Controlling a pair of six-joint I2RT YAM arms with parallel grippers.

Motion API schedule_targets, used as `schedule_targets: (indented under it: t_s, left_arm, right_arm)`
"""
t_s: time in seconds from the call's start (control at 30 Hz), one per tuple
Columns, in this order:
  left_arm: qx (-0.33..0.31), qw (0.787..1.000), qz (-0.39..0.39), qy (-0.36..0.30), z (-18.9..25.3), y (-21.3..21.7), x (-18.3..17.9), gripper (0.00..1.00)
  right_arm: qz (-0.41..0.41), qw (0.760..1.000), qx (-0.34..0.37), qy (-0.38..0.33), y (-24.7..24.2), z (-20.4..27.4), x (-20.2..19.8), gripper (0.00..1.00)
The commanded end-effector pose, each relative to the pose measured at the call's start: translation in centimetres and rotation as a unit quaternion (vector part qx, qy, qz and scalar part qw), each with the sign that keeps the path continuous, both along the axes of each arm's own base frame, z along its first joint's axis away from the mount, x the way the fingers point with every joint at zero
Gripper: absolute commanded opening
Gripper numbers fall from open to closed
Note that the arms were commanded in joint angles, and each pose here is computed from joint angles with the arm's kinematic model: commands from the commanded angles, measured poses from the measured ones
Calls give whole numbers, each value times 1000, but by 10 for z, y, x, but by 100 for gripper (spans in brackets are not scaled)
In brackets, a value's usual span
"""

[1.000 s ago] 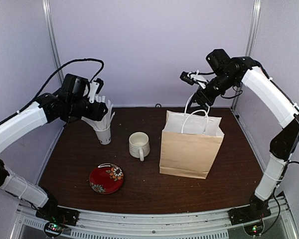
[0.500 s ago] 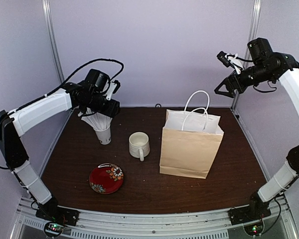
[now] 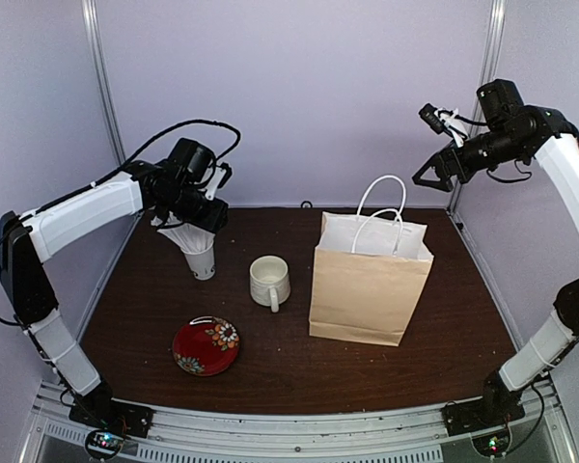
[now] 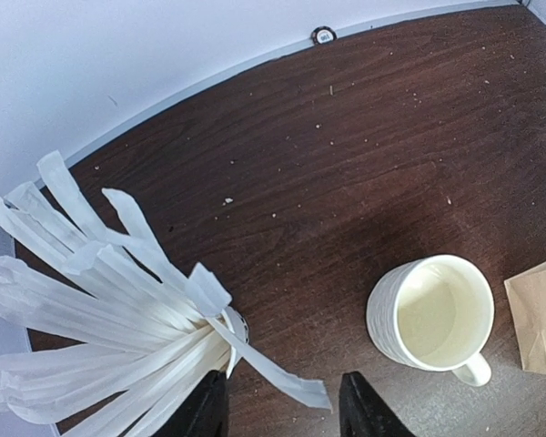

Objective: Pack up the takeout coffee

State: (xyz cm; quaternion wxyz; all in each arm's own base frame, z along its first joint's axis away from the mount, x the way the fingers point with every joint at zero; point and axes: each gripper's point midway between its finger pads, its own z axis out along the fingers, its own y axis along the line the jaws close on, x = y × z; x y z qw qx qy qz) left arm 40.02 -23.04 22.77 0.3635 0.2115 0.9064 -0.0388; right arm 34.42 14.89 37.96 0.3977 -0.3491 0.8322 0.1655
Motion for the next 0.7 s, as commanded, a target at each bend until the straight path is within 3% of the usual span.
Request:
schedule_targets:
  t_s: [0.0, 0.17, 0.4, 0.67]
  left_arm:
    - [1, 1000, 12, -15, 6, 1, 12, 40]
    - [15, 999, 21, -24, 8, 4, 19, 22]
    - [-6, 999, 19, -42, 44, 10, 5, 1]
    - [-12, 996, 32, -83, 114, 44, -35, 0]
  right_arm:
    - [3, 1000, 13, -8, 1, 4, 0, 92]
    - [0, 1000, 8, -10, -1, 2, -1, 92]
    - [-1, 1000, 7, -12, -1, 3, 0, 92]
    - [0, 1000, 4, -11, -1, 3, 3, 92]
